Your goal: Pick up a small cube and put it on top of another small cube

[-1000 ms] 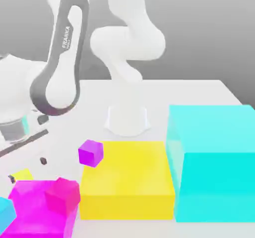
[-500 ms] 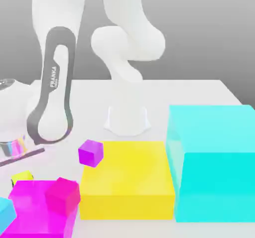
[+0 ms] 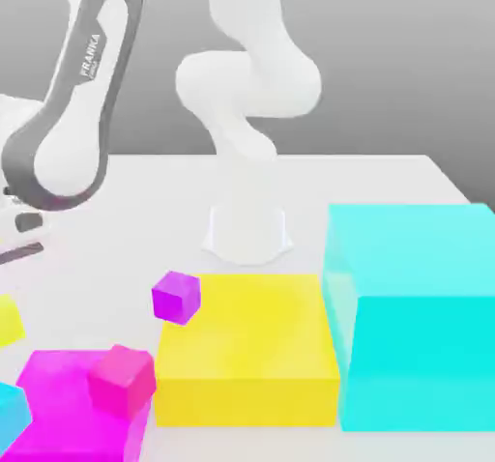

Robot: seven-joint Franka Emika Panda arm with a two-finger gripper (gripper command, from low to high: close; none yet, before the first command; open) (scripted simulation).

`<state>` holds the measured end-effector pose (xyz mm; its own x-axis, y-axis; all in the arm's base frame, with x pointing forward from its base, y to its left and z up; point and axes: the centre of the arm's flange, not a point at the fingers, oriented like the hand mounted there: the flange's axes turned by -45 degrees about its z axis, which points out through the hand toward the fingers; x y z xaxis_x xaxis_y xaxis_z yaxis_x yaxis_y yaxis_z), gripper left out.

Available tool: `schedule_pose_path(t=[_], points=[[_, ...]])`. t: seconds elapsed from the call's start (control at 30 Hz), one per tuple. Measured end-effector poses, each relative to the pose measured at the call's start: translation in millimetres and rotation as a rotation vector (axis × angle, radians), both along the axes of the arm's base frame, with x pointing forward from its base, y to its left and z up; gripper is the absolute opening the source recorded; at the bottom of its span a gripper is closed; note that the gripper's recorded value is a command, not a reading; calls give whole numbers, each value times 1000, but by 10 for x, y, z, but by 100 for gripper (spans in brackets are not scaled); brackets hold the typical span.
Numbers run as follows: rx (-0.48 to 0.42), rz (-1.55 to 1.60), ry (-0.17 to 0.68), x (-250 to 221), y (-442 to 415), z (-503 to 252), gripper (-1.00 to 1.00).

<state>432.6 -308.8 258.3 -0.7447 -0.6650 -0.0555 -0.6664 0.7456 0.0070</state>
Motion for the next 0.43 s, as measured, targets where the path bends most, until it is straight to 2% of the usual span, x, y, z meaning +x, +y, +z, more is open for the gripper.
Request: schedule_pose_path(t=[0.2,0.3,0.33,0.43], points=[[-37,56,28,736,310,574,-100],[-44,60,32,826,385,200,-100],[-45,60,33,826,388,80,100],[-45,60,33,826,388,80,100]])
